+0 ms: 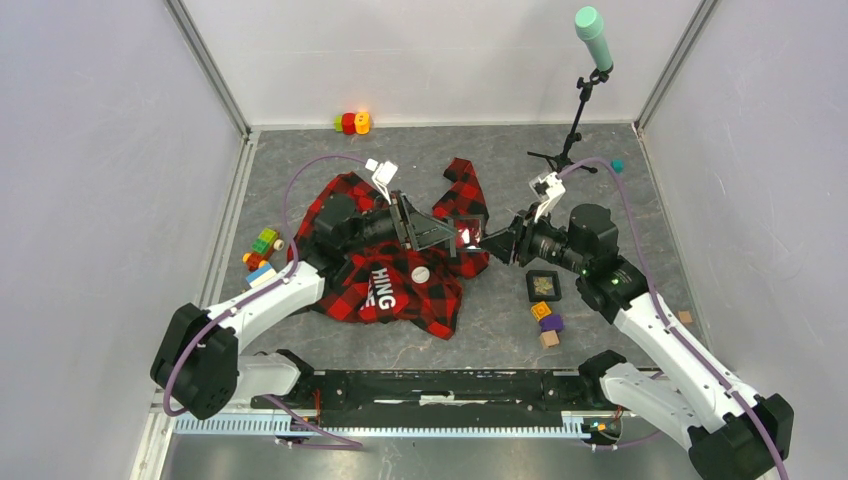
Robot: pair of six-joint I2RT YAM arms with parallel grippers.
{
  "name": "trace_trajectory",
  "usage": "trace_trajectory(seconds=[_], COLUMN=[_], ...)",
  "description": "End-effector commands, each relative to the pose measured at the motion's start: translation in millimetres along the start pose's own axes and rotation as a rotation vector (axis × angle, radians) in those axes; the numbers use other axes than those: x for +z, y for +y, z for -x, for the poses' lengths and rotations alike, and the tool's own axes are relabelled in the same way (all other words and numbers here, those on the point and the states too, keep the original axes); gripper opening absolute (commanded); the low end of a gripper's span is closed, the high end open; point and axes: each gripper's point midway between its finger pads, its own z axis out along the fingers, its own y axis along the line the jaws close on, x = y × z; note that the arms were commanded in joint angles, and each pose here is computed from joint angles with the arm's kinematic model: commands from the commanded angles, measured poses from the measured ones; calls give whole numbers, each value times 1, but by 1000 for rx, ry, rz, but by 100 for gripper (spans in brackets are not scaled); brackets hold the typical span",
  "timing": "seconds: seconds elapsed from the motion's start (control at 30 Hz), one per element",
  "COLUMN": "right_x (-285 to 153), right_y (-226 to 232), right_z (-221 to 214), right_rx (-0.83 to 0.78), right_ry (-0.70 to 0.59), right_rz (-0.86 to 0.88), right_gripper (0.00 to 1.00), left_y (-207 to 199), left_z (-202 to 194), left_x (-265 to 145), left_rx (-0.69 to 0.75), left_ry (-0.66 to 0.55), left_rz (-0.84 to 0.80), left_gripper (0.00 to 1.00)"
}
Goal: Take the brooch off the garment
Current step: Open the brooch box.
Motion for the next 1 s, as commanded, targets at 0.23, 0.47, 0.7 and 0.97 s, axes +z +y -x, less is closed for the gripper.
trace_trajectory(seconds=[0.23,0.47,0.7,0.97], right_x=[1,-2,-4,-16], right_y=[23,20,5,-44], right_z=[6,8,10,4], right_rx=[3,40,62,5], right_ry=[-1,-2,13,104], right_rz=[125,121,49,-246], right_gripper=[25,8,0,0], left_y=[-14,-10,10,43], left_z=[9,10,11,1], left_x=[-1,-4,-17,-42], left_rx=[3,11,70,203], left_ry=[-32,-40,-59,-25], left_rz=[-83,-72,25,244], left_gripper=[63,74,100,100])
